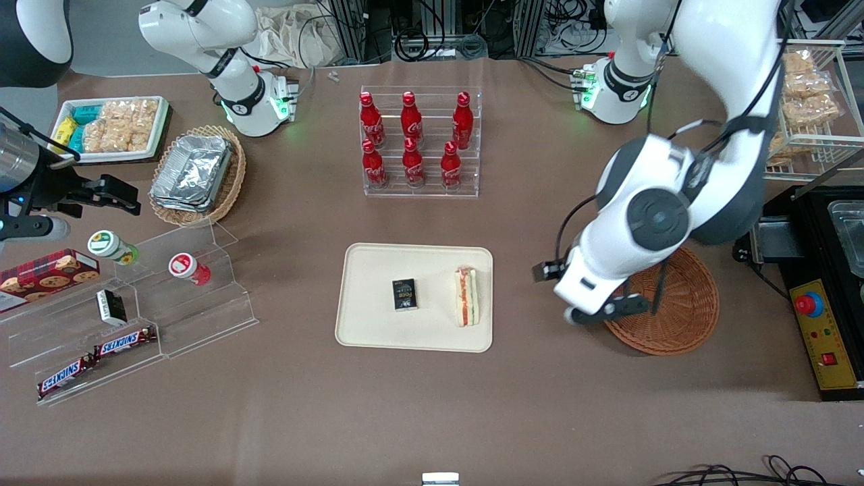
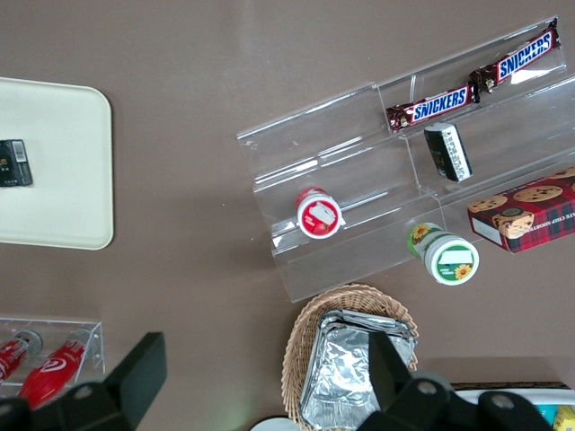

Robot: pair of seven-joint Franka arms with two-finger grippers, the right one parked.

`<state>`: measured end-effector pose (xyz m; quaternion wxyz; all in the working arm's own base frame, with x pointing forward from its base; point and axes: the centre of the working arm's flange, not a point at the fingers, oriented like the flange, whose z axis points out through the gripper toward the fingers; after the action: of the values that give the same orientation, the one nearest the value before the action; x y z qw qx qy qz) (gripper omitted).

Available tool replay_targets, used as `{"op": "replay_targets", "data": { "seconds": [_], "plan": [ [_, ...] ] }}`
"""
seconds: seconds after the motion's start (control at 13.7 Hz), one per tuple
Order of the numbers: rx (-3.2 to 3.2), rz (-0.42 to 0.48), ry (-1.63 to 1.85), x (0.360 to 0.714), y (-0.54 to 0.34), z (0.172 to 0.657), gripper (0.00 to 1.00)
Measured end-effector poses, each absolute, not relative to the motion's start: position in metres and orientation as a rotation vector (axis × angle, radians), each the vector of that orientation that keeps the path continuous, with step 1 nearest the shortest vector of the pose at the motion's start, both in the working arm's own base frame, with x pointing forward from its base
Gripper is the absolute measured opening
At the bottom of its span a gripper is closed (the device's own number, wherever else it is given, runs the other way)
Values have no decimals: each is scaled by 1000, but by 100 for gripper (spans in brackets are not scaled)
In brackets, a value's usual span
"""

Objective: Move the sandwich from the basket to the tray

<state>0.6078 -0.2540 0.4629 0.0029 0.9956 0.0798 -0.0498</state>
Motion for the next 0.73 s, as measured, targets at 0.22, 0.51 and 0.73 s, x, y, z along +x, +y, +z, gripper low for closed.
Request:
{"op": "replay_targets", "data": {
  "seconds": [0.22, 0.51, 0.73],
  "plan": [
    [3154, -123, 233, 581, -226, 492, 100],
    [3143, -129, 187, 582, -164, 522, 100],
    [3138, -155, 105, 584, -86, 537, 100]
  ]
}}
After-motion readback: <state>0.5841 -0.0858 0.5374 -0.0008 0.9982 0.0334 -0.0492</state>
